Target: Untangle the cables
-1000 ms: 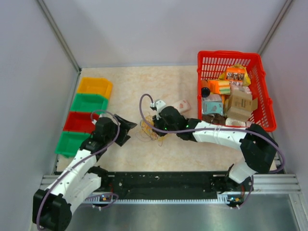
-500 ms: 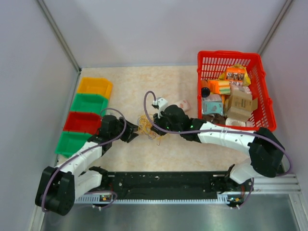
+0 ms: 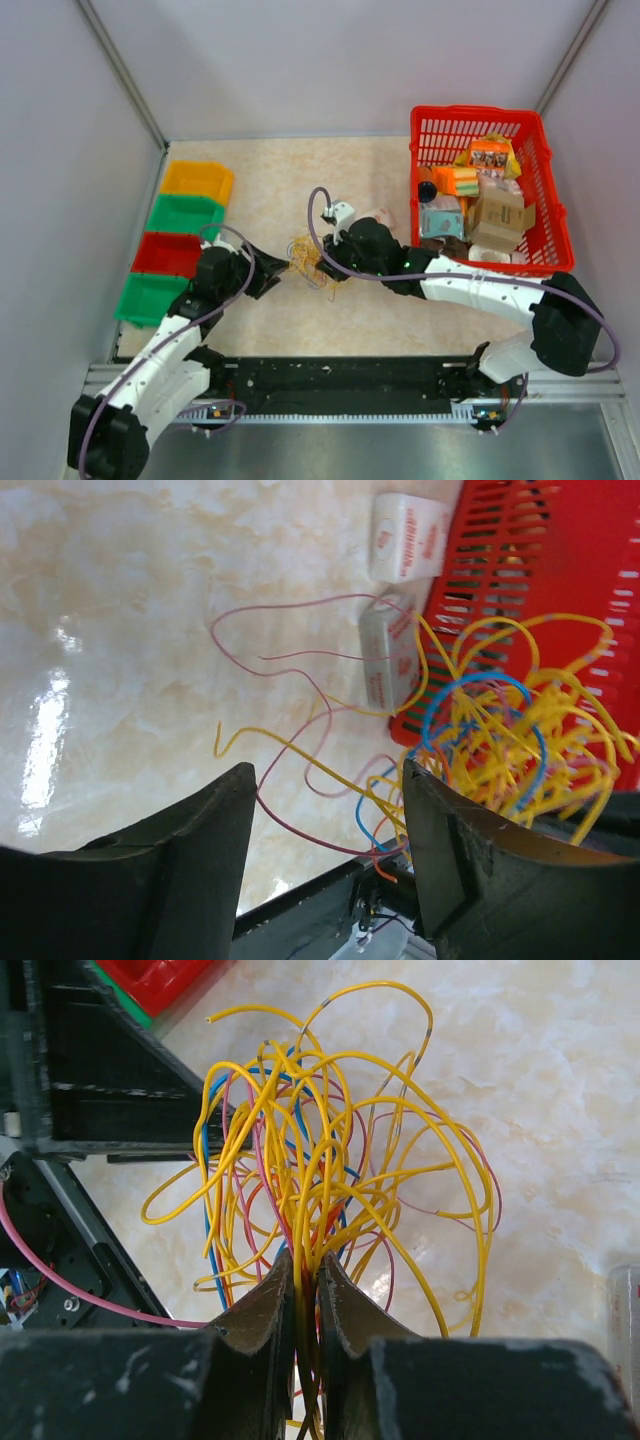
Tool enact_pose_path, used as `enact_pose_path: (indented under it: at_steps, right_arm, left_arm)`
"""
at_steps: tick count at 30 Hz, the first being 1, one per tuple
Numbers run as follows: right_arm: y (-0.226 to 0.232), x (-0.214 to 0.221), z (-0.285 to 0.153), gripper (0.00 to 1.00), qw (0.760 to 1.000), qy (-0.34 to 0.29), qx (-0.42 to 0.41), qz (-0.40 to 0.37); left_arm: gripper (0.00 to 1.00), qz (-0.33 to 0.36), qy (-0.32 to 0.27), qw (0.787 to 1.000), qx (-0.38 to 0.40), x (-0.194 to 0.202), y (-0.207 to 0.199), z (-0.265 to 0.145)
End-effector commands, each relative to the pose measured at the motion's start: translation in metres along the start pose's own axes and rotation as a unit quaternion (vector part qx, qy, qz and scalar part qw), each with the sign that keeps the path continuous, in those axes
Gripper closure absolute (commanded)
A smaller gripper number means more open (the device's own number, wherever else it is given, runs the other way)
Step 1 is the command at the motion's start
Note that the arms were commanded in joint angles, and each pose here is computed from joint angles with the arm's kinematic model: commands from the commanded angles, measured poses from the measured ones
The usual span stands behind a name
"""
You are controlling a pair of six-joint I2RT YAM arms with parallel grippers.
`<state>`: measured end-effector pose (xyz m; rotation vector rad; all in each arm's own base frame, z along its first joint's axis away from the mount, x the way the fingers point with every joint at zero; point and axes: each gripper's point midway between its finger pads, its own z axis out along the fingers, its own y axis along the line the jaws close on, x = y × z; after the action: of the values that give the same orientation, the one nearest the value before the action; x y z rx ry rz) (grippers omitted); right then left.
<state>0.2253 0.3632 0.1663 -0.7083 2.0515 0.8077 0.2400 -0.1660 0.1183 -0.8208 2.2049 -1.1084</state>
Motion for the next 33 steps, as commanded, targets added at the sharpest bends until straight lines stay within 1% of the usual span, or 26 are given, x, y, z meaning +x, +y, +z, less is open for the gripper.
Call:
enact_pose_path:
  at_steps: [1, 2, 4, 6, 8, 9, 12, 14, 17, 18, 20, 24, 28, 30, 31, 33]
  right_arm:
    - [0.008, -0.023, -0.015, 1.00, 0.999, -0.033, -0.006, 0.003]
    - [0.008, -0.024, -0.016, 1.00, 0.999, -0.032, -0.003, 0.003]
    - [0.008, -0.027, -0.016, 1.00, 0.999, -0.033, -0.002, 0.006]
    - [0.012, -0.030, -0.018, 1.00, 0.999, -0.034, -0.009, 0.008]
    - [0.017, -0.032, -0.021, 1.00, 0.999, -0.034, -0.022, 0.008]
    - [0.020, -0.034, -0.022, 1.00, 0.999, -0.036, -0.030, 0.007]
    - [0.027, -0.038, -0.029, 1.00, 0.998, -0.039, -0.045, 0.010]
    - [0.029, -0.042, -0.033, 1.00, 0.998, -0.044, -0.053, 0.016]
    - [0.030, -0.047, -0.039, 1.00, 0.996, -0.049, -0.064, 0.025]
    - [0.031, -0.049, -0.040, 1.00, 0.996, -0.051, -0.065, 0.026]
    - [0.031, -0.051, -0.042, 1.00, 0.996, -0.055, -0.064, 0.026]
    - [0.030, -0.053, -0.046, 1.00, 0.996, -0.060, -0.062, 0.026]
    - [0.023, -0.050, -0.046, 1.00, 0.997, -0.060, -0.047, 0.031]
    - [0.021, -0.050, -0.045, 1.00, 0.997, -0.062, -0.044, 0.035]
    - [0.021, -0.051, -0.046, 1.00, 0.996, -0.063, -0.043, 0.037]
    - [0.022, -0.053, -0.046, 1.00, 0.996, -0.065, -0.044, 0.040]
  left_arm:
    - [0.38, 0.071, -0.020, 0.997, 0.037, 0.001, -0.006, -0.022]
    - [0.39, 0.083, -0.025, 0.995, 0.054, 0.001, -0.011, -0.027]
    - [0.38, 0.106, -0.035, 0.990, 0.085, 0.002, -0.019, -0.035]
    - [0.34, 0.124, -0.037, 0.985, 0.113, 0.005, -0.024, -0.039]
    - [0.28, 0.137, -0.036, 0.982, 0.128, 0.007, -0.027, -0.040]
    - [0.28, 0.142, -0.029, 0.980, 0.135, 0.009, -0.029, -0.041]
    - [0.33, 0.146, -0.001, 0.979, 0.140, 0.018, -0.029, -0.039]
    - [0.33, 0.157, 0.012, 0.977, 0.148, 0.022, -0.032, -0.039]
    - [0.33, 0.166, 0.012, 0.975, 0.150, 0.022, -0.031, -0.040]
    - [0.35, 0.168, 0.009, 0.974, 0.154, 0.022, -0.034, -0.042]
    - [0.45, 0.168, 0.005, 0.973, 0.157, 0.021, -0.035, -0.043]
    - [0.60, 0.167, -0.008, 0.974, 0.154, 0.017, -0.037, -0.047]
    - [0.67, 0.167, -0.015, 0.973, 0.157, 0.017, -0.039, -0.053]
    - [0.71, 0.166, -0.013, 0.973, 0.162, 0.018, -0.042, -0.056]
    - [0.76, 0.164, -0.009, 0.973, 0.164, 0.020, -0.042, -0.057]
    - [0.89, 0.158, 0.000, 0.973, 0.168, 0.023, -0.043, -0.057]
